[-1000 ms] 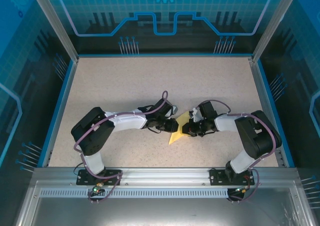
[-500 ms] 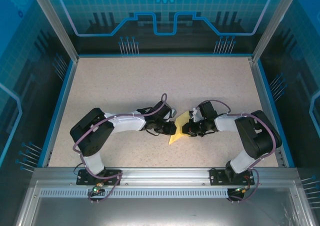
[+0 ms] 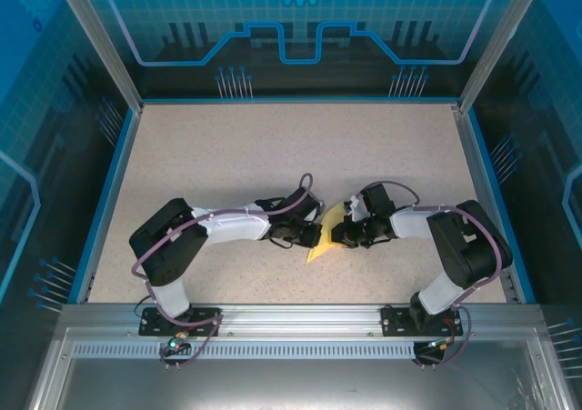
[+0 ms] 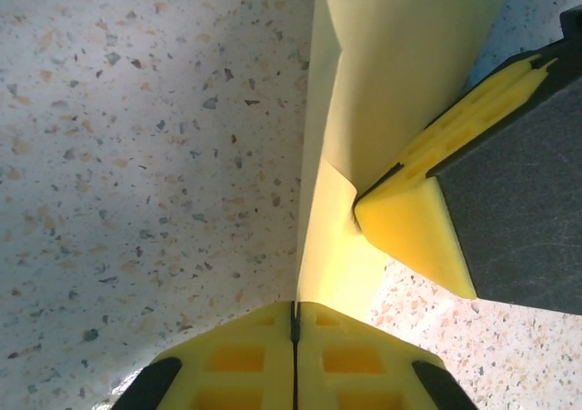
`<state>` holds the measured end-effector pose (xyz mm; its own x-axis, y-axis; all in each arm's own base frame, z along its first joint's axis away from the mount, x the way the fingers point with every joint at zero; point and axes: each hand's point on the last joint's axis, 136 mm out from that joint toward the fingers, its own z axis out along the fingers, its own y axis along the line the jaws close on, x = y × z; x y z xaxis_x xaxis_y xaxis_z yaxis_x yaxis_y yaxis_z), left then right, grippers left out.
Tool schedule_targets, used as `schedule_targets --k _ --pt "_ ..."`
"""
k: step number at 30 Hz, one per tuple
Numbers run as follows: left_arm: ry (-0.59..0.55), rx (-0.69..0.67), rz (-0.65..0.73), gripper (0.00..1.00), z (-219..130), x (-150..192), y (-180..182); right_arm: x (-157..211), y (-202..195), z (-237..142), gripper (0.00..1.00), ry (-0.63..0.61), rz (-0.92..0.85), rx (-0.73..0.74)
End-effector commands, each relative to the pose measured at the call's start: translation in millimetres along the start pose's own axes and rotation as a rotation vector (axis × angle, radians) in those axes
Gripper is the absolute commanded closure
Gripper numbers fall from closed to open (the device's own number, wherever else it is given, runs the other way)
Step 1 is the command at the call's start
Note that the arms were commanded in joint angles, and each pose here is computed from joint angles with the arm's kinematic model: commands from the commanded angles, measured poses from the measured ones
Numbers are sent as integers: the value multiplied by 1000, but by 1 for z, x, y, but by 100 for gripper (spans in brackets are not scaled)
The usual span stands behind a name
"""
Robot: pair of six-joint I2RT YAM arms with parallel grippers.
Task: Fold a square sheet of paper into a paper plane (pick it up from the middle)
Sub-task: Fold the wing for the fifth time at the center of the table.
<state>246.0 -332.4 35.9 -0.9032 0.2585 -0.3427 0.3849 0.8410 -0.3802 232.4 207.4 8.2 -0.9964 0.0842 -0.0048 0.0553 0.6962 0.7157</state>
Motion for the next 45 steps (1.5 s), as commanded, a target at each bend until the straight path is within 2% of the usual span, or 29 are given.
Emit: schedule_targets --k 1,8,14,21,29,45 --pt "-2 -104 46 92 0 -2 10 20 -44 4 92 36 77 172" --pt "-15 -261 99 91 0 0 19 19 -42 3 92 32 74 163" --pt "-28 -285 60 91 0 -4 22 18 -36 1 92 17 66 142" --pt "-26 -274 139 89 0 -3 3 15 -29 2 93 6 69 97" --pt "3 -338 172 88 6 4 8 13 -21 2 92 -7 79 31" --pt "-22 -182 181 87 8 3 -26 15 -27 3 93 -13 103 17"
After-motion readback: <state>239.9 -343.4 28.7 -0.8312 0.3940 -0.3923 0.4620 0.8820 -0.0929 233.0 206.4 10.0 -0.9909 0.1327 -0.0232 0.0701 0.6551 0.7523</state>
